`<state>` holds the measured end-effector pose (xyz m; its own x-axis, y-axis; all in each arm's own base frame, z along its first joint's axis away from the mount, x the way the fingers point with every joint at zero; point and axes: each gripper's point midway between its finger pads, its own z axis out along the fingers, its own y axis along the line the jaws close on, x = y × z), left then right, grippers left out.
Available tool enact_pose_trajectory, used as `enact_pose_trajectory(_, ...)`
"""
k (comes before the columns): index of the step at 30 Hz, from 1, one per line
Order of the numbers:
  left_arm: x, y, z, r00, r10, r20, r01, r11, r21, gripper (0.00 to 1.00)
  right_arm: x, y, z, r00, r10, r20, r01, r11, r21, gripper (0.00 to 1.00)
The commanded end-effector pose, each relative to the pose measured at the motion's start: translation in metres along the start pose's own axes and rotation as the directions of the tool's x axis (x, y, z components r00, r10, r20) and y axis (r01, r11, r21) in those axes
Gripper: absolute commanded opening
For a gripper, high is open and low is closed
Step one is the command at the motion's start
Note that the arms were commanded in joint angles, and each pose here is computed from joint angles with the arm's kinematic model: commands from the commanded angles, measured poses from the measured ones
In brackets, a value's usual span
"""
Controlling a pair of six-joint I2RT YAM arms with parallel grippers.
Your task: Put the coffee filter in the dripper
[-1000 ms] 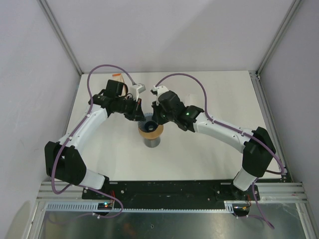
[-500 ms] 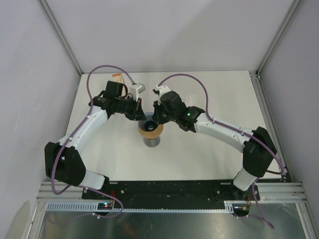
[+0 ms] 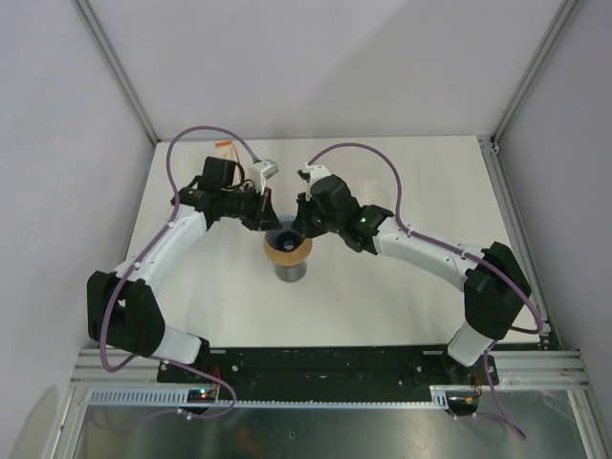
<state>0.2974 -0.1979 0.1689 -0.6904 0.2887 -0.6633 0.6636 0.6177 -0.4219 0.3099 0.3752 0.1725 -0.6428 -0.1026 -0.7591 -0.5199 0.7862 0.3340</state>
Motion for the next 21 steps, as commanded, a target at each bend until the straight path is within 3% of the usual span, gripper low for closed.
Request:
enact_pose_trajectory(1,0.1,0.02,0.014,0.949,-0.088,-0.303,0.075,0.996,-0.053,0.0,0.117,-0.086,0.011,0.933,-0.063,-0.355,0.158,0.957,0.244,0.0)
enact_pose_trajectory(6,0.092,0.019,0.015,0.956,-0.088,-0.28,0.082,0.996,-0.035,0.0,0.111,-0.082,0.008,0.94,-0.06,-0.337,0.147,0.96,0.237,0.0)
enact_pose_trajectory(12,0.036,0.003,-0.001,0.99,-0.016,-0.141,0.014,1.0,-0.011,0.01,0.082,-0.065,-0.005,0.967,-0.071,-0.245,0.126,0.969,0.214,0.0)
enact_pose_trajectory(21,-0.021,-0.015,-0.023,1.0,0.022,-0.005,-0.022,1.0,-0.011,0.27,0.04,-0.036,-0.027,0.992,-0.058,-0.114,0.077,0.982,0.175,0.0)
